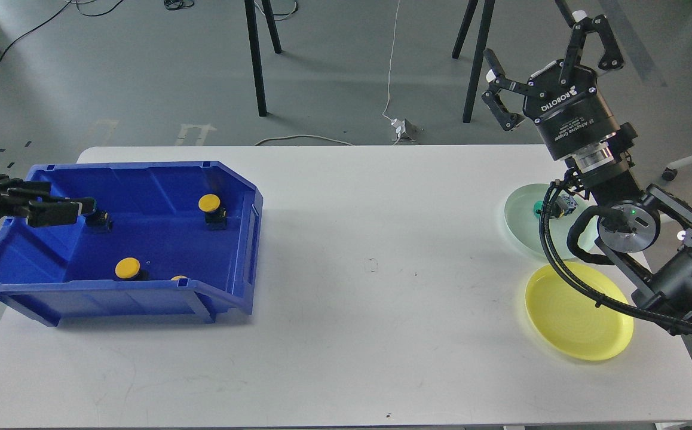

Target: Pass button and place on color plate

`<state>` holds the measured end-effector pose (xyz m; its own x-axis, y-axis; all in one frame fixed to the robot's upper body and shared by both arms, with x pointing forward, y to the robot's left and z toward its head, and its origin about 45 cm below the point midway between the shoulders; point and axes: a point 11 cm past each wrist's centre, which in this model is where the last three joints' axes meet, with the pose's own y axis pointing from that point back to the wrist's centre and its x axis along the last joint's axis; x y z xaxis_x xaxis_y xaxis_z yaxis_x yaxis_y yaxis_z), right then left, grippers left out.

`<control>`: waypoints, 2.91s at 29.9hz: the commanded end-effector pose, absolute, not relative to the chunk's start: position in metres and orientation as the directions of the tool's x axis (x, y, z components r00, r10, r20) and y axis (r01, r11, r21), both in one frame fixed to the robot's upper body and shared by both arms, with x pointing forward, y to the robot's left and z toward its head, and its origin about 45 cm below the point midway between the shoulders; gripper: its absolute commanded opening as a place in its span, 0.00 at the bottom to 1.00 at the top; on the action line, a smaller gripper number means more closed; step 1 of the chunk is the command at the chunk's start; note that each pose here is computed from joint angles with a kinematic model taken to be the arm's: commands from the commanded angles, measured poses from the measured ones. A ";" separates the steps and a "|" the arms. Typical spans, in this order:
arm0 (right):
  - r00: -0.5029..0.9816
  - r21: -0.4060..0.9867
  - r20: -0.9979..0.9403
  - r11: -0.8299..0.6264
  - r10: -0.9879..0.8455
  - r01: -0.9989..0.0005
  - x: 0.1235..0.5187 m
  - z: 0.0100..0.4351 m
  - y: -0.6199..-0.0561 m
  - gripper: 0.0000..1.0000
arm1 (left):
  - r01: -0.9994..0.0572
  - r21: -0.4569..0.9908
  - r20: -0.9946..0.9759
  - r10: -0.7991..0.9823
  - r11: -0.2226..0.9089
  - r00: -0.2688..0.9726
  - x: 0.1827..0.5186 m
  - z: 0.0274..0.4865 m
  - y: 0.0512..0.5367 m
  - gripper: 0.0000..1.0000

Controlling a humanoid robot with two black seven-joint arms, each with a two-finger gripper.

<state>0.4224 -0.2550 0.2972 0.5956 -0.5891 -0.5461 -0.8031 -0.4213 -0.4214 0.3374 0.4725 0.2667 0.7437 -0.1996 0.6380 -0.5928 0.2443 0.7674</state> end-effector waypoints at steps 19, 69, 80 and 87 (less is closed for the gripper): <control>0.569 -0.395 -0.554 -0.410 -0.608 -0.822 0.419 0.286 -0.265 0.98 | -0.515 0.801 0.571 -0.132 0.307 0.810 0.356 0.187 0.435 0.91; 0.555 -0.377 -0.561 -0.407 -0.615 -0.832 0.414 0.278 -0.270 0.98 | -0.458 0.838 0.499 -0.075 0.295 0.864 0.336 0.145 0.439 0.90; 0.555 -0.377 -0.561 -0.407 -0.615 -0.832 0.414 0.278 -0.270 0.98 | -0.420 0.859 0.463 -0.097 0.291 0.881 0.332 0.132 0.434 0.90; 0.556 -0.378 -0.561 -0.407 -0.614 -0.831 0.414 0.278 -0.269 0.98 | -0.420 0.860 0.463 -0.096 0.290 0.881 0.332 0.132 0.435 0.88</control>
